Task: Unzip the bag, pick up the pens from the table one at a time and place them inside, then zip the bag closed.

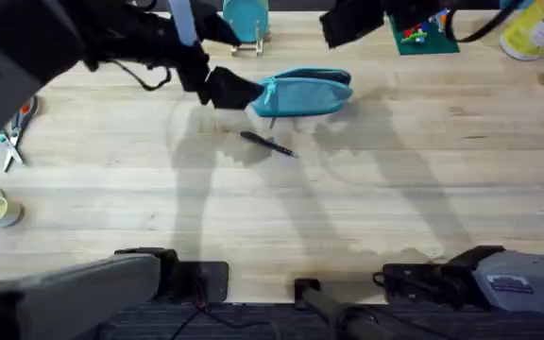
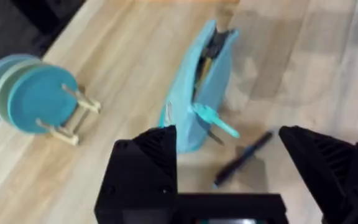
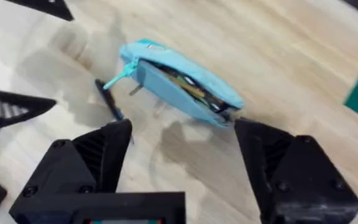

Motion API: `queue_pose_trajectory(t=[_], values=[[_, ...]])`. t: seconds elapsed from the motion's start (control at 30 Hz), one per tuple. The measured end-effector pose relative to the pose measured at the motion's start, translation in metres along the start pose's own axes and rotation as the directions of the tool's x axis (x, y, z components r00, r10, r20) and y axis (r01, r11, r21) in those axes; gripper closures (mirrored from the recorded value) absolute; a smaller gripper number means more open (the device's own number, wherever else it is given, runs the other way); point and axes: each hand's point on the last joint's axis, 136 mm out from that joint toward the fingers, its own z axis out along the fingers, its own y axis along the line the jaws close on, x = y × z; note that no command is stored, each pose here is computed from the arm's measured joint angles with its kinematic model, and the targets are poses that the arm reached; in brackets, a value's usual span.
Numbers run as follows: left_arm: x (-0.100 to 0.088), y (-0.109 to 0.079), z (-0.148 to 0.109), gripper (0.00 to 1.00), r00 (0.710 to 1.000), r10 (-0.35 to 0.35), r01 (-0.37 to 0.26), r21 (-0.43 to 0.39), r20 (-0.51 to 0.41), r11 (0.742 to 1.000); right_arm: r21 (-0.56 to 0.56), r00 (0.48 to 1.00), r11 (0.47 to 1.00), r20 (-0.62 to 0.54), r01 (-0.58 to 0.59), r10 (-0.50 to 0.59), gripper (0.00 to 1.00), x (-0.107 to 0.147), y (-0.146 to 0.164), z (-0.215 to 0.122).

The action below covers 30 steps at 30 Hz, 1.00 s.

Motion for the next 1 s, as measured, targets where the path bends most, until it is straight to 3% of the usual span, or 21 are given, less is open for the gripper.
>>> queue_pose_trajectory(t=[0.27, 0.4, 0.63, 1.0], values=[[0.009, -0.026, -0.021, 0.007, 0.994, -0.059, 0.058, -0.007, -0.088, 0.998, -0.162, 0.986, 0.984, -0.139, 0.071, -0.094, 0.007, 0.014, 0.015, 0.036], [0.015, -0.035, -0.024, 0.008, 0.989, -0.090, 0.092, 0.010, -0.118, 0.996, -0.212, 0.975, 0.968, -0.145, 0.133, -0.166, 0.007, 0.005, 0.019, 0.047], [0.016, -0.036, -0.024, 0.007, 0.988, -0.094, 0.097, 0.011, -0.124, 0.995, -0.092, 0.965, 0.962, -0.017, 0.258, -0.260, 0.006, -0.034, -0.002, 0.060], [0.016, -0.036, -0.024, 0.008, 0.988, -0.093, 0.095, 0.010, -0.124, 0.995, -0.059, 0.960, 0.959, -0.034, 0.277, -0.280, 0.005, -0.033, -0.008, 0.059]])
